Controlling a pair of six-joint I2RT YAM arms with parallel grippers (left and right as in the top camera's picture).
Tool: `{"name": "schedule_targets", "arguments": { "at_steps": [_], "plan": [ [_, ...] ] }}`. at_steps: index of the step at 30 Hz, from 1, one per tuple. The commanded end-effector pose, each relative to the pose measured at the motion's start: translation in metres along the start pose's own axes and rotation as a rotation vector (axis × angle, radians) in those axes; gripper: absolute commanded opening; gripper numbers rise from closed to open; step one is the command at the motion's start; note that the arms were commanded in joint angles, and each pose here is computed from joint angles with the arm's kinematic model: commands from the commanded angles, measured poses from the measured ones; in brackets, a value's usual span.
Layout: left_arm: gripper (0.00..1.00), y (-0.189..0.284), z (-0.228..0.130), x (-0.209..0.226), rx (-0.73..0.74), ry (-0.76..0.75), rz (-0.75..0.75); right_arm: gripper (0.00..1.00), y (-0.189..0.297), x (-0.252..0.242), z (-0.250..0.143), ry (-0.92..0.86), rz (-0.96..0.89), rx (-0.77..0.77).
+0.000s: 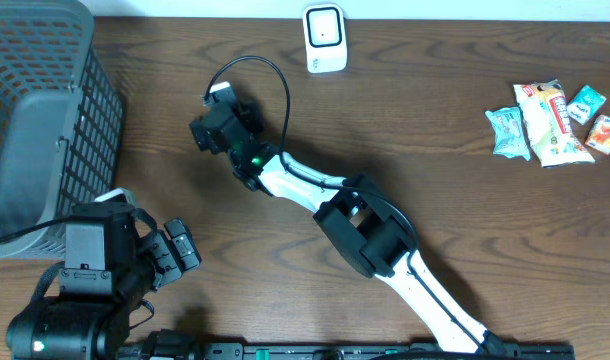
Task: Scan the item barcode
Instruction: 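Position the right gripper above the dark green Zam-Buk tin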
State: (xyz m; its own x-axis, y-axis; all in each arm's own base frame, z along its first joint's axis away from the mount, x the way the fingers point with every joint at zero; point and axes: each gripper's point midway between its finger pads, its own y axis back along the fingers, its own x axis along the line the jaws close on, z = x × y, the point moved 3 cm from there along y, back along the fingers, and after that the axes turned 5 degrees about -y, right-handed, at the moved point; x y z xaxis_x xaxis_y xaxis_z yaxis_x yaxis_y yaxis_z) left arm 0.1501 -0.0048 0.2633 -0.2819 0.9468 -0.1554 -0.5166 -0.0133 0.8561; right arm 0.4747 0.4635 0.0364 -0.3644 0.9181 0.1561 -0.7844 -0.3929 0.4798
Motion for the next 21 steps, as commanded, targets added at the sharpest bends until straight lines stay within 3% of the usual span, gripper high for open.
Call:
{"name": "schedule_targets", "arguments": {
  "at_steps": [1, 7, 11, 13, 14, 15, 18, 21],
  "plan": [
    [0.98, 0.000, 0.000, 0.001, 0.000, 0.004, 0.005, 0.96, 0.000, -0.025, 0.001, 0.017, -0.150, -0.016],
    [0.98, 0.000, 0.000, 0.001, 0.000, 0.004, 0.005, 0.92, 0.017, -0.037, 0.006, 0.061, -0.240, 0.047],
    [0.98, 0.000, 0.000, 0.001, 0.000, 0.004, 0.005, 0.79, 0.045, -0.044, 0.020, 0.106, -0.284, 0.133],
    [0.98, 0.000, 0.000, 0.001, 0.000, 0.004, 0.005, 0.61, 0.059, -0.047, 0.025, 0.126, -0.298, 0.173],
    [0.98, 0.000, 0.000, 0.001, 0.000, 0.004, 0.005, 0.33, 0.065, -0.048, 0.028, 0.131, -0.304, 0.188],
    [0.98, 0.000, 0.000, 0.001, 0.000, 0.004, 0.005, 0.28, 0.070, -0.049, 0.031, 0.122, -0.310, 0.197],
    [0.98, 0.000, 0.000, 0.001, 0.000, 0.004, 0.005, 0.46, 0.088, -0.051, 0.041, 0.075, -0.326, 0.216],
    [0.98, 0.000, 0.000, 0.001, 0.000, 0.004, 0.005, 0.49, 0.097, -0.050, 0.053, 0.065, -0.323, 0.204]
  ]
}}
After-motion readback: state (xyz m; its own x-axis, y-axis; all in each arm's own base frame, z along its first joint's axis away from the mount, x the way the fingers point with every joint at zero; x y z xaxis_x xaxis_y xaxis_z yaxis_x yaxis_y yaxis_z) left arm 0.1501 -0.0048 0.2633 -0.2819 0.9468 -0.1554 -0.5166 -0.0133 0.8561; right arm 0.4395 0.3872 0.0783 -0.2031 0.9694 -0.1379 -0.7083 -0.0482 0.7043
